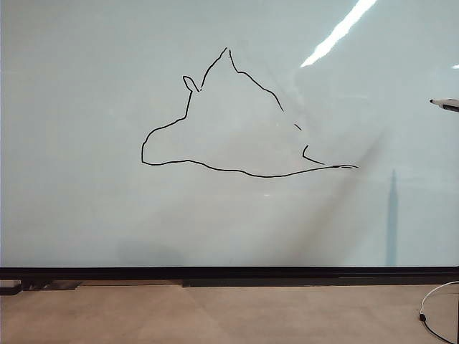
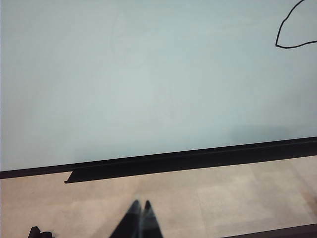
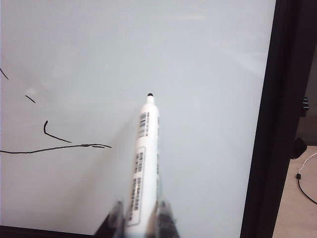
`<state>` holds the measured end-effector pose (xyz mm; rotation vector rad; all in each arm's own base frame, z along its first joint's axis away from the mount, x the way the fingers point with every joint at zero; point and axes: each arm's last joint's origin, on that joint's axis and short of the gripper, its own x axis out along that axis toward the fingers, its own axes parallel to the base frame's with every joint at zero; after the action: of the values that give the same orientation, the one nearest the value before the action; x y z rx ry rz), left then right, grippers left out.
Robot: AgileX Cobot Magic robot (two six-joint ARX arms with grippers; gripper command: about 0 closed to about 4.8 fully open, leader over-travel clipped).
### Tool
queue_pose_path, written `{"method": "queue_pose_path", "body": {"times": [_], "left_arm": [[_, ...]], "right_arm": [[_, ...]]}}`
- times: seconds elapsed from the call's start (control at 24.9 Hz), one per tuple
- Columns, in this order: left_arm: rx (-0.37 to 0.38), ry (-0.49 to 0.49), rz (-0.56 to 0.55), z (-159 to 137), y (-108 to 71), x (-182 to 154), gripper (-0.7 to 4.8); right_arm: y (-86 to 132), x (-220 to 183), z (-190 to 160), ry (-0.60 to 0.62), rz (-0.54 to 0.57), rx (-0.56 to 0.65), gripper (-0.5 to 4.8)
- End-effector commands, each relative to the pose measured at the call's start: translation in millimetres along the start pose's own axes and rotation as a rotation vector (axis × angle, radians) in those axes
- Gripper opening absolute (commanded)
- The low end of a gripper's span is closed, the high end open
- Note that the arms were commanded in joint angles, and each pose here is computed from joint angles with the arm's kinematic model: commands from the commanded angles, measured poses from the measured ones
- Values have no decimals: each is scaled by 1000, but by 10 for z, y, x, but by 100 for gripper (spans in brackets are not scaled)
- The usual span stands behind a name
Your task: Pick up the pen on the shelf to the right of the whiteboard and draw a triangle.
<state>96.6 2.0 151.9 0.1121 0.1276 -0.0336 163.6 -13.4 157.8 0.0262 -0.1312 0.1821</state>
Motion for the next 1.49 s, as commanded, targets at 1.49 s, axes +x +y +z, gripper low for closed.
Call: {"method": "queue_pose_path", "body": {"times": [1.49], "left_arm": [[1, -10, 1, 18, 2, -3, -5]], "right_arm": [[298, -601, 159, 110, -54, -134, -5]]}}
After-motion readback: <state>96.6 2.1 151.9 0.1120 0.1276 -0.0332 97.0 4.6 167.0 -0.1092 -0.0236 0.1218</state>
